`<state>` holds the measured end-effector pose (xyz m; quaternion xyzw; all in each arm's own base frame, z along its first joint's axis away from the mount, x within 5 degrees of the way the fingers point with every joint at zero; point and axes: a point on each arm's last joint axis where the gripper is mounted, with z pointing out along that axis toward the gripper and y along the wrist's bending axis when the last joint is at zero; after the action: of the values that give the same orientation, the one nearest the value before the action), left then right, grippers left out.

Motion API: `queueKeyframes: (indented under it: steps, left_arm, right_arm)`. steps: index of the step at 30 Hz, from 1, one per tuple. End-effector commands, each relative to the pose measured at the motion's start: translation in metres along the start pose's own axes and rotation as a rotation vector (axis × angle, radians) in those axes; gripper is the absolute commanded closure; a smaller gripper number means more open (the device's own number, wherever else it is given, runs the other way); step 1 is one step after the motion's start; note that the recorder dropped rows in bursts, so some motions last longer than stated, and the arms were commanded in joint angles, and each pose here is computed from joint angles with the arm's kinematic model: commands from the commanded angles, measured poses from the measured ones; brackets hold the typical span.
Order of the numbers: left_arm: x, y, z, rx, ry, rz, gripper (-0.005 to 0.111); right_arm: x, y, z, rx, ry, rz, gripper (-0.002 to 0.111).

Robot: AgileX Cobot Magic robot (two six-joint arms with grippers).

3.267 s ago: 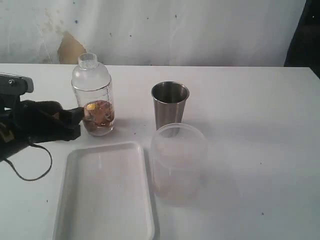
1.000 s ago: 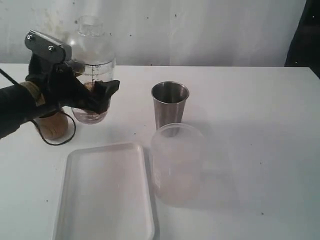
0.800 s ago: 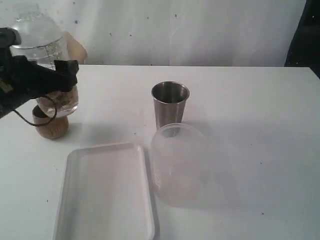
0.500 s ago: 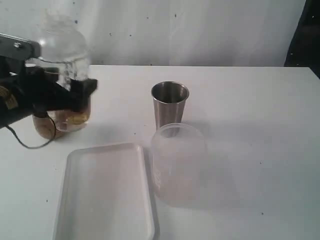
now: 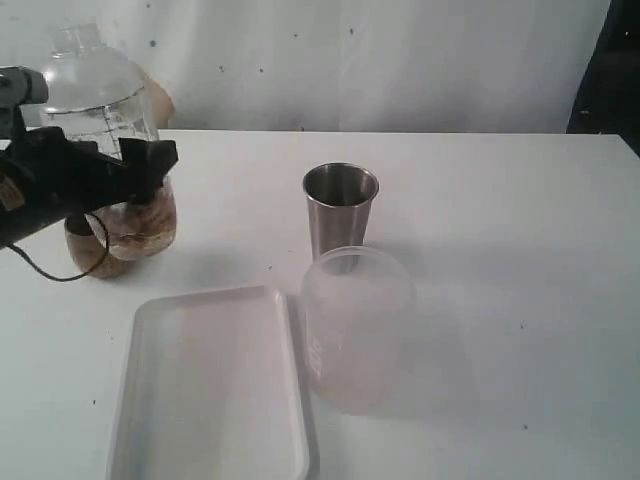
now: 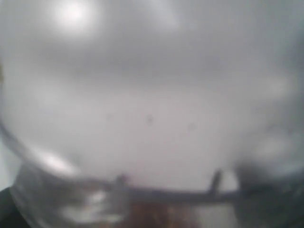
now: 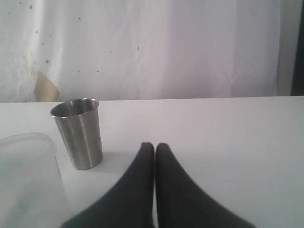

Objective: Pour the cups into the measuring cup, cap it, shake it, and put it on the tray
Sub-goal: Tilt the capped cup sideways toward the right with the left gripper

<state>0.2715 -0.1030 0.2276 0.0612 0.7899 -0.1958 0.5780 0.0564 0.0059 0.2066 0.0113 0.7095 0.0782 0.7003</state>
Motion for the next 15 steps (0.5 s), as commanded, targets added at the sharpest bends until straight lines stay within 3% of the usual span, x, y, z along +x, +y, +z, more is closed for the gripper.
queueKeyframes:
  steps: [1,2,4,6,8,10,13,15]
  left_arm:
    - [-0.005,-0.037,-0.010,0.374,-0.065,0.431,0.107]
    - [-0.004,-0.036,-0.011,0.370,-0.047,0.464,0.107]
    - [-0.010,-0.013,-0.007,0.149,-0.023,0.253,0.107]
    - [-0.013,0.016,-0.007,-0.093,-0.023,-0.043,0.107]
    - [-0.012,0.026,-0.009,-0.179,-0.013,-0.190,0.107]
    - [-0.010,0.016,-0.007,-0.098,0.005,-0.049,0.107]
    - [-0.003,-0.019,-0.010,0.222,0.035,0.473,0.107]
    - [-0.009,-0.013,-0.010,0.162,0.000,0.304,0.107]
  right_arm:
    - [0.001,0.000,0.000,-0.006,-0.005,0.002,0.108]
    - [0.001,0.000,0.000,-0.006,-0.005,0.002,0.108]
    - [0.001,0.000,0.000,-0.006,-0.005,0.002,0.108]
    - [0.001,0.000,0.000,-0.006,-0.005,0.002,0.108]
    - [0.001,0.000,0.000,-0.006,-0.005,0.002,0.108]
    - [0.001,0.000,0.000,-0.006,-0.005,0.002,0.108]
    - [0.001,0.000,0.000,-0.006,-0.005,0.002,0.108]
    - [0.001,0.000,0.000,-0.006,-0.005,0.002,0.108]
